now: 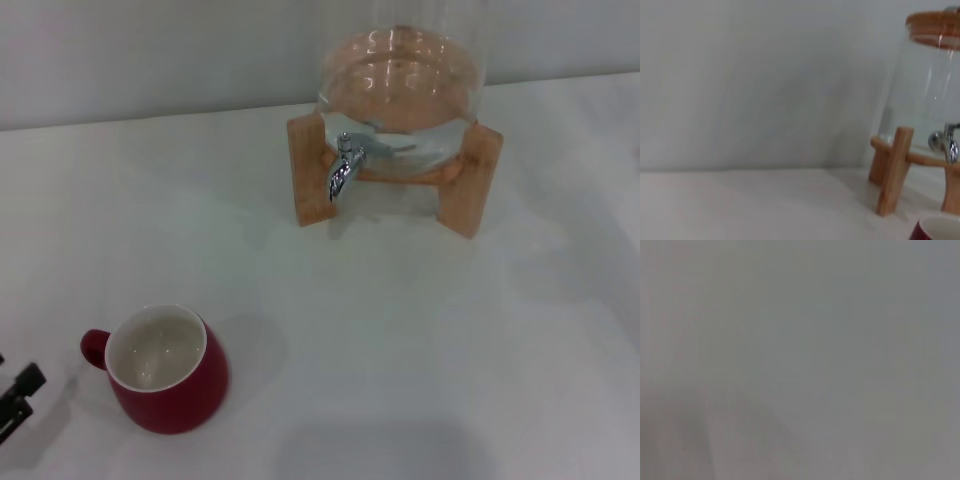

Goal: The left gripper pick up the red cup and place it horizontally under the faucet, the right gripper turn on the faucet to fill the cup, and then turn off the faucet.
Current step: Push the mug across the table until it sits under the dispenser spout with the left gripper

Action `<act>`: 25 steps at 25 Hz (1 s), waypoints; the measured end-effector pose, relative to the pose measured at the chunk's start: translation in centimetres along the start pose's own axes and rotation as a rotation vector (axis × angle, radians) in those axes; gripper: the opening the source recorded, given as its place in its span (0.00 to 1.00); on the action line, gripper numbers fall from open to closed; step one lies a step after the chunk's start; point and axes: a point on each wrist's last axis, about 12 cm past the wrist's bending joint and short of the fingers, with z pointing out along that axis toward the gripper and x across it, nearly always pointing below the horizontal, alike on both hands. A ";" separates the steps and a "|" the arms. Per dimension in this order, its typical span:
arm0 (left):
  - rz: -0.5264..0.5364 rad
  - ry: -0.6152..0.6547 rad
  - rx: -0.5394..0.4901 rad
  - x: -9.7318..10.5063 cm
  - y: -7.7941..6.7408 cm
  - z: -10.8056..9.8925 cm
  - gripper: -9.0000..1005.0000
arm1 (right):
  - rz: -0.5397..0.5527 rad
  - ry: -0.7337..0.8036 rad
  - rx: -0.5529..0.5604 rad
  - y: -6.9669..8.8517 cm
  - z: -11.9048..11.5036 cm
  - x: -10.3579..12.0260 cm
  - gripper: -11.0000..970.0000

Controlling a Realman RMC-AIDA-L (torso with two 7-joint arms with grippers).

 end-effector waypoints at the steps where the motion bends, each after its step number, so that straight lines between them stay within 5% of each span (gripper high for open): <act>1: -0.005 0.014 0.005 0.0 0.1 0.3 0.62 | 0.000 0.000 0.000 0.0 0.0 0.0 0.65; 25: -0.006 0.151 0.052 -0.5 1.1 3.4 0.62 | 0.003 -0.028 0.005 -0.1 0.0 -0.2 0.65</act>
